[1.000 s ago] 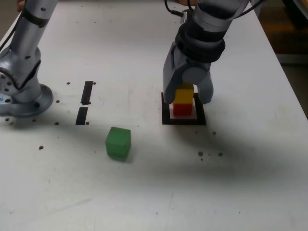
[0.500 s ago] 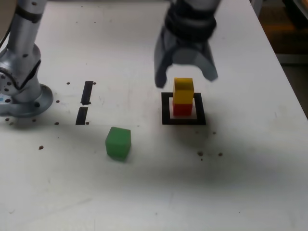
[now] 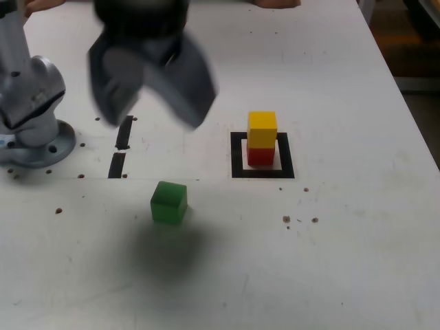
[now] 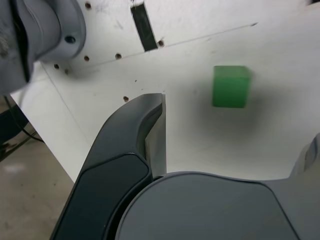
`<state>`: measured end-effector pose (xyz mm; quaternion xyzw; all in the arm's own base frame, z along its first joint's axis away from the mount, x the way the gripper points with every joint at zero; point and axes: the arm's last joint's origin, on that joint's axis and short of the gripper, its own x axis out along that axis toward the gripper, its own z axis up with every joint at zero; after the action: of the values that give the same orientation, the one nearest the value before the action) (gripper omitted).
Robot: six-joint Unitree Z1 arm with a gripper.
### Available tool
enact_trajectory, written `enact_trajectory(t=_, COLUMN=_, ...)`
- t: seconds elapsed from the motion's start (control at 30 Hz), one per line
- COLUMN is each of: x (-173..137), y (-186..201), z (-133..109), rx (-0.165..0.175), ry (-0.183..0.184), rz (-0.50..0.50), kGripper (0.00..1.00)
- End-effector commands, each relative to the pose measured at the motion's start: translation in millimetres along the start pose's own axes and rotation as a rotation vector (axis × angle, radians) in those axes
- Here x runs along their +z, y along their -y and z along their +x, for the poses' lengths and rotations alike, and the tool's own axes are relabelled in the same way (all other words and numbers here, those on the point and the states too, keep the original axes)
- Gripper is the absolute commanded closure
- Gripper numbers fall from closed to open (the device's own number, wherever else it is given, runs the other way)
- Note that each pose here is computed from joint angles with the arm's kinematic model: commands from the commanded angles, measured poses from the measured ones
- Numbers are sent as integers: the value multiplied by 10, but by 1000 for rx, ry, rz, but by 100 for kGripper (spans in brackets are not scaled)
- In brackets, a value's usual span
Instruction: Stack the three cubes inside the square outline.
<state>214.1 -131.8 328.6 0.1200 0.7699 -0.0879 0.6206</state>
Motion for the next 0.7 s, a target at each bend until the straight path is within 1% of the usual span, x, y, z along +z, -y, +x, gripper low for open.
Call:
enact_trajectory(t=0.0, x=14, y=74, z=130, rx=-17, ry=-5, rz=4, kGripper=3)
enact_trajectory(t=0.03, x=24, y=112, z=202, rx=-25, ry=-1, rz=8, kGripper=3)
enact_trajectory(t=0.17, x=86, y=230, z=528, rx=-58, ry=39, rz=27, kGripper=2)
enact_trajectory(t=0.3, x=133, y=282, z=850, rx=-91, ry=51, rz=33, kGripper=2)
enact_trajectory(t=0.4, x=182, y=304, z=1011, rx=-107, ry=61, rz=35, kGripper=2)
enact_trajectory(t=0.5, x=250, y=316, z=1080, rx=-98, ry=74, rz=34, kGripper=2)
enact_trajectory(t=0.6, x=323, y=323, z=1108, rx=-70, ry=75, rz=17, kGripper=5)
enact_trajectory(t=0.67, x=351, y=324, z=1125, rx=-55, ry=70, rz=2, kGripper=8)
